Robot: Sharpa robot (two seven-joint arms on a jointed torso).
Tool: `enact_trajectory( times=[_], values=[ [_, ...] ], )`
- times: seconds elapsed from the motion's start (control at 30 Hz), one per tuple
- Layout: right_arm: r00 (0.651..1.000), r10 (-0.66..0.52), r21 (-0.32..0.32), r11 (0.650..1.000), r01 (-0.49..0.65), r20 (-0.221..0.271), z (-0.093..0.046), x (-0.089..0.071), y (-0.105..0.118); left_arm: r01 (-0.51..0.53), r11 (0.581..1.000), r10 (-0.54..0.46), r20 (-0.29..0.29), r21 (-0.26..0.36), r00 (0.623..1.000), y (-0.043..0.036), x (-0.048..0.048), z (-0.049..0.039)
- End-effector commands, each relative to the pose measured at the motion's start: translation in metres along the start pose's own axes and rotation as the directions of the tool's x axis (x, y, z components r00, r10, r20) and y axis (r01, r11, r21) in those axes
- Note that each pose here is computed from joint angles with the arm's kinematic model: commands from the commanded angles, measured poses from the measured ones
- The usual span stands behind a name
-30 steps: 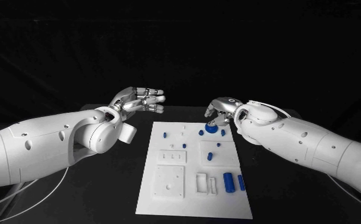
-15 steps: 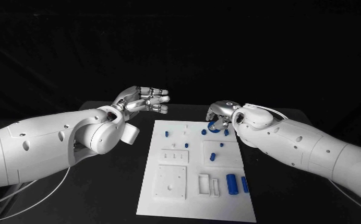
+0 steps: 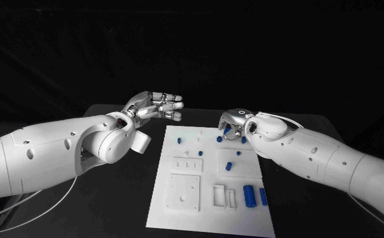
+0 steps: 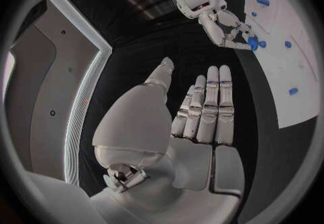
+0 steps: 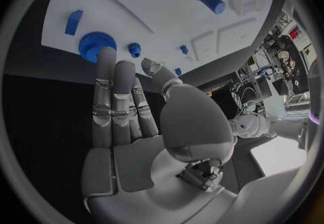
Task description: Assemble the parts on the task board
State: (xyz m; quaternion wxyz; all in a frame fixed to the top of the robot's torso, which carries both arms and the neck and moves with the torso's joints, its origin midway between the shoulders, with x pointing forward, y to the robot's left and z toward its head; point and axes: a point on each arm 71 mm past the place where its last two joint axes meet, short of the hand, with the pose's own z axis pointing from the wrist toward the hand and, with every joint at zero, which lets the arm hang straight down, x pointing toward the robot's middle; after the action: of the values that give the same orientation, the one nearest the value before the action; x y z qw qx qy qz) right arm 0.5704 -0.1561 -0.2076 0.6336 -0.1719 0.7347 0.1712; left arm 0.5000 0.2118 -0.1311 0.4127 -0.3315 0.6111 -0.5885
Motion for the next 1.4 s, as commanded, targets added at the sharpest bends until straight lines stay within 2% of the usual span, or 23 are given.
enact_trajectory(
  times=[0.03, 0.7, 1.4],
  values=[
    [1.0, -0.028, 0.007, 1.0, 0.028, 0.004, 0.001, 0.001, 0.001, -0.001, 1.0, 0.002, -0.019, 0.007, 1.0, -0.0021, 0.0037, 0.0015],
    [0.999, -0.037, 0.013, 0.999, 0.038, -0.038, 0.005, 0.016, 0.005, 0.002, 1.0, -0.001, -0.033, 0.001, 0.999, -0.0018, 0.0076, 0.0039],
    [0.999, -0.036, 0.015, 0.999, 0.036, -0.038, 0.005, 0.017, 0.005, 0.001, 1.0, 0.0, -0.035, 0.005, 0.999, -0.0021, 0.0085, 0.0057]
  ],
)
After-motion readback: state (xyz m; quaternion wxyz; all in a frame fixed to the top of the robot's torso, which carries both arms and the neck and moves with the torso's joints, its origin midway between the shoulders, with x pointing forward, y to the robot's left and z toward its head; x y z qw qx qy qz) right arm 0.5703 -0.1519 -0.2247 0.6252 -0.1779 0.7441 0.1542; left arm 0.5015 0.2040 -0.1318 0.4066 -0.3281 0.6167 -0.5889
